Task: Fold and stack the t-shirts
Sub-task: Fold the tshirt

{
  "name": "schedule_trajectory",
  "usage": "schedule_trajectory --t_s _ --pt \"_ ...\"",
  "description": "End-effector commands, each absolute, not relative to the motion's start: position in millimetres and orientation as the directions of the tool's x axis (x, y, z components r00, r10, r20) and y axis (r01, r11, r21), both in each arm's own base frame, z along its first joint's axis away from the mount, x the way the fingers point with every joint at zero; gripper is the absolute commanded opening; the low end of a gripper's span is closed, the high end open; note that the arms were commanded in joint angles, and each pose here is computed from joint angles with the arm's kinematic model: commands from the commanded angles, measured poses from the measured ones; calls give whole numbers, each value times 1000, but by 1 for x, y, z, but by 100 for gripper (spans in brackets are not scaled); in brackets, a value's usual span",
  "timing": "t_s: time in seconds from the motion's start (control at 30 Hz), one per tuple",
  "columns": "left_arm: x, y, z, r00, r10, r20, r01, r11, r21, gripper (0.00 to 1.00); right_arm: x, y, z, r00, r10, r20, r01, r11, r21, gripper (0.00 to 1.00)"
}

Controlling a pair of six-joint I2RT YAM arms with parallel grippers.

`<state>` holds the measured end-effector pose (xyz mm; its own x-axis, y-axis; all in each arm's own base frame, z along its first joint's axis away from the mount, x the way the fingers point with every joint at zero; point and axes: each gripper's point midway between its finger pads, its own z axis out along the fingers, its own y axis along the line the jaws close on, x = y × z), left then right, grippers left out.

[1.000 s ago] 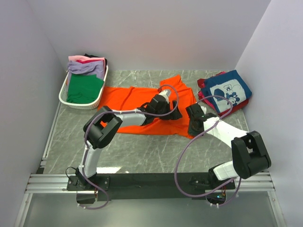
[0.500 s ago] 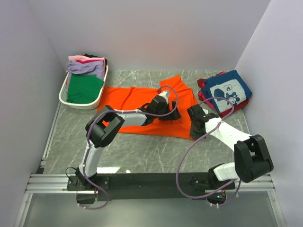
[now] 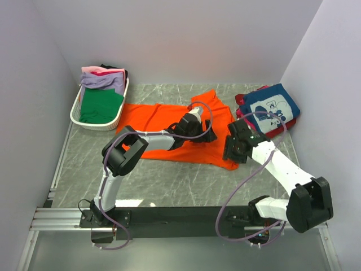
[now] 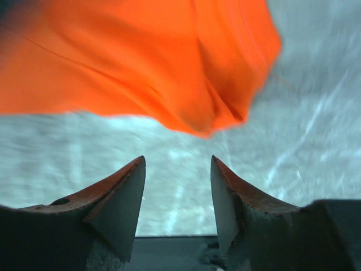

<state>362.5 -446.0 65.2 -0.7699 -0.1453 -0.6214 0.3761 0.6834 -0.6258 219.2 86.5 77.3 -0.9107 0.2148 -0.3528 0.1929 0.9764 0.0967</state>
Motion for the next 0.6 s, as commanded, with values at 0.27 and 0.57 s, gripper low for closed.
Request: schedule_trajectory --t_s 0.27,0.57 --pt "347 -438 146 -664 -190 -723 489 622 -612 89 325 88 114 -803 251 -540 161 964 210 53" --pt "283 -446 137 -641 -72 -764 609 558 -563 88 387 92 93 -797 236 -555 145 968 203 47"
